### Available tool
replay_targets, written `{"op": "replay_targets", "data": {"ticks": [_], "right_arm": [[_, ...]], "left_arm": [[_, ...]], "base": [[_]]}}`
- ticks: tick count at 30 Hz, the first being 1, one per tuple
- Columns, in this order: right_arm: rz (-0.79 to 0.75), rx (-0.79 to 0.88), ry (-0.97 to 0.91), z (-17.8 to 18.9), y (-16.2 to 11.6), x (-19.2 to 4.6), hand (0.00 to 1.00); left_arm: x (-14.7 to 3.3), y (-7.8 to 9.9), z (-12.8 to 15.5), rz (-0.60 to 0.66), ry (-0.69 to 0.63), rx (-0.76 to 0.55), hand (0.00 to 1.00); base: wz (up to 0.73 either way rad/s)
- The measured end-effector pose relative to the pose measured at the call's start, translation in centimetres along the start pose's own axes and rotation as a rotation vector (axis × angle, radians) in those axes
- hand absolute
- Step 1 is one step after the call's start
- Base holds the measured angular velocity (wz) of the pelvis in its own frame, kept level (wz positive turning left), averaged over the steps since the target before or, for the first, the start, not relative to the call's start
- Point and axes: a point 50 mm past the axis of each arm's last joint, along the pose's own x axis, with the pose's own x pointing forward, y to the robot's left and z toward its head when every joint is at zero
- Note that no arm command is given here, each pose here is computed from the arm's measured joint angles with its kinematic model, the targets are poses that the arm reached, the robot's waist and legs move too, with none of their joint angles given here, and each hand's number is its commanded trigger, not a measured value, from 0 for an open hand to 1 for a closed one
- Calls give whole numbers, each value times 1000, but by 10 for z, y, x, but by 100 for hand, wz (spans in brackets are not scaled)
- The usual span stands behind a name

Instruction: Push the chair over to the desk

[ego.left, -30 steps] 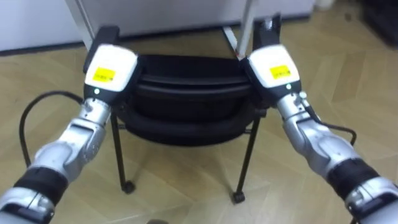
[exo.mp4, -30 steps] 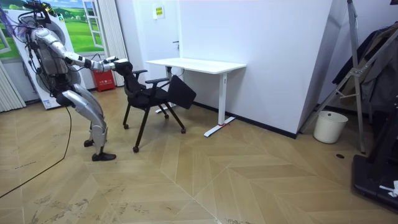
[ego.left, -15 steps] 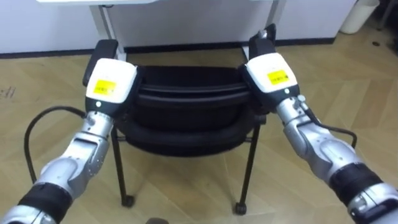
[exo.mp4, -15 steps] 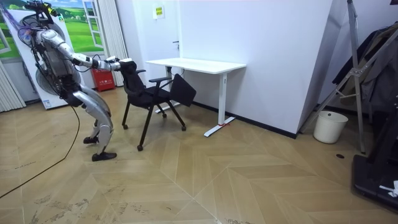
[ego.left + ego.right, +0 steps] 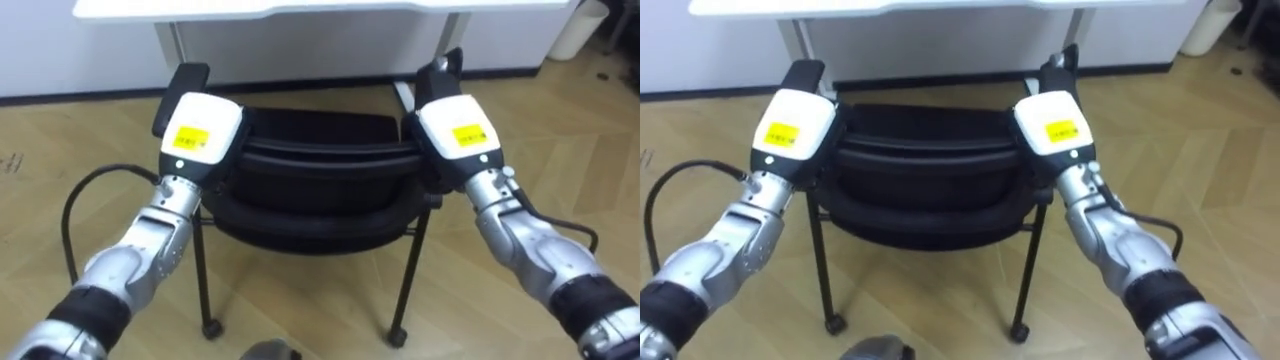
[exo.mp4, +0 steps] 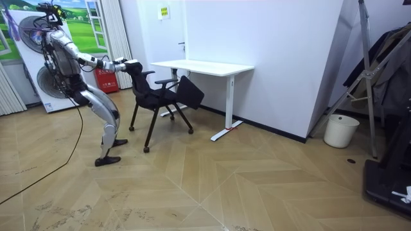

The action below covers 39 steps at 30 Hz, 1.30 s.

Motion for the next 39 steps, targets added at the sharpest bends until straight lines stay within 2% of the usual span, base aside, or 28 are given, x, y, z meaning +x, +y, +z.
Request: {"op": "replay_targets", "data": {"ticks": [5,9,18,24,29,35,39], "right_arm": [[-2,29,22,-2,3,-5,100],[-28,6,6,-2,-7,4,100],[-63,30,16,8,-4,7,100],[-36,52,22,15,7,1,100],[-46,41,17,13,1,5,100],[-50,4,-43,21,-10,13,100],[-25,3,-55,24,-7,12,100]], "left_arm": [[4,6,3,-18,-18,4,100],[4,9,-1,-4,-3,-16,100],[7,17,-11,13,-19,16,100],[2,13,-15,-14,-17,25,100],[3,15,-13,-1,-6,31,100],[-13,16,-17,41,57,29,100],[-21,11,-18,34,77,24,100]], "base": [[21],[-72],[-6],[42],[18],[-2],[6]]}}
